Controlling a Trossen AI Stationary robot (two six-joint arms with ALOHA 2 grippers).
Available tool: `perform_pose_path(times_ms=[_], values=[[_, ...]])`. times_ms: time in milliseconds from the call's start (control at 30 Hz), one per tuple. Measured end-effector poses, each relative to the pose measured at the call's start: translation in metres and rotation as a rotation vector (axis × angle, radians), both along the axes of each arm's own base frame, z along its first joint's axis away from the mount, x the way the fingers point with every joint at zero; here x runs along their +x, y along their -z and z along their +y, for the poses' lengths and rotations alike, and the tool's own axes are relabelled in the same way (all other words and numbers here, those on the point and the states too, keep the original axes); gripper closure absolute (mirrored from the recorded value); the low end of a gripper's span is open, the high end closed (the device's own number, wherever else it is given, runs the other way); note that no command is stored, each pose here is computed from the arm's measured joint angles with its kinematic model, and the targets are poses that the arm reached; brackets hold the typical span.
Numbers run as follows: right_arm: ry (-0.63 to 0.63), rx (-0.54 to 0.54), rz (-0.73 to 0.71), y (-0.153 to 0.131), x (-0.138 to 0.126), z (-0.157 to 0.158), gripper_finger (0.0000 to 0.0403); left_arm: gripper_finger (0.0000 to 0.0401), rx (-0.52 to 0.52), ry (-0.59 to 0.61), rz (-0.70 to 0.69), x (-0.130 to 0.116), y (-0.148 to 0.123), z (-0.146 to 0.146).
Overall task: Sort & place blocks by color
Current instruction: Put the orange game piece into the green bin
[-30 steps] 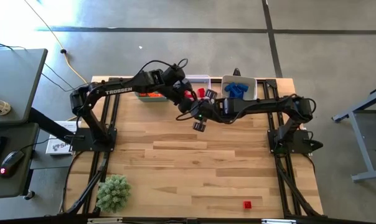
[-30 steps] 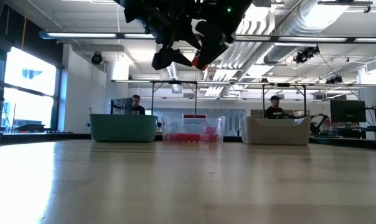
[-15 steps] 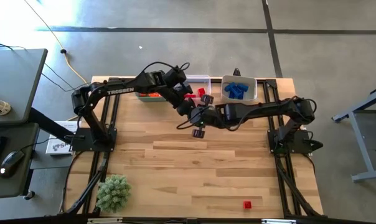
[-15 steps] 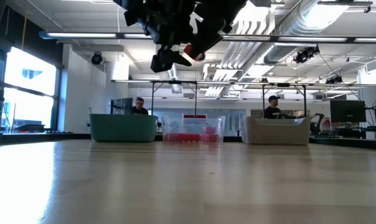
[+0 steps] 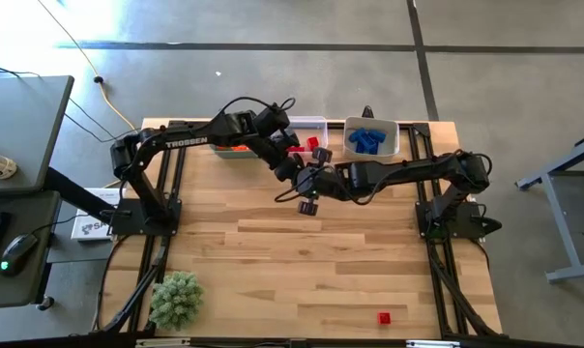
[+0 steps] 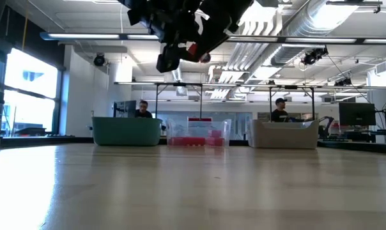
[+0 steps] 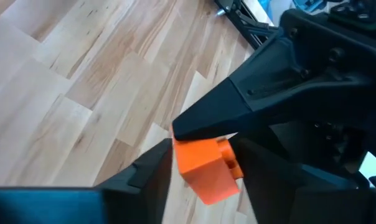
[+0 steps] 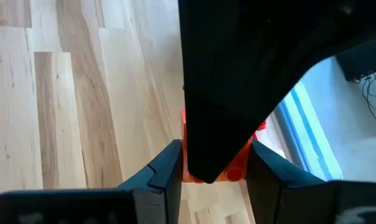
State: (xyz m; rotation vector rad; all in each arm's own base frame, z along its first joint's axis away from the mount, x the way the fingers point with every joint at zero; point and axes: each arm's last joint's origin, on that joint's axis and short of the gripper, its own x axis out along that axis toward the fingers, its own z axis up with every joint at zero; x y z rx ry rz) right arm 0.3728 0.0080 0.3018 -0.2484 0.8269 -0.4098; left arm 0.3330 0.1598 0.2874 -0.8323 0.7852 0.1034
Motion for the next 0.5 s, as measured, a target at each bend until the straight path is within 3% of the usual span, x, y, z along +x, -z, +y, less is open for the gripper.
perform_pose_path(times_ms=[267,500], values=[[0.028,0.0,-0.001,0.0002,-0.0004,-0.0049,0.0292,0.0321,0.012,-0.001,0.001,-0.0003,0.0,0.0007],[0.038,0.031,-0.013,-0.0007,-0.0013,-0.0058,0.0241,0.0333,0.073,0.041,-0.002,-0.0005,0.001,0.0005]])
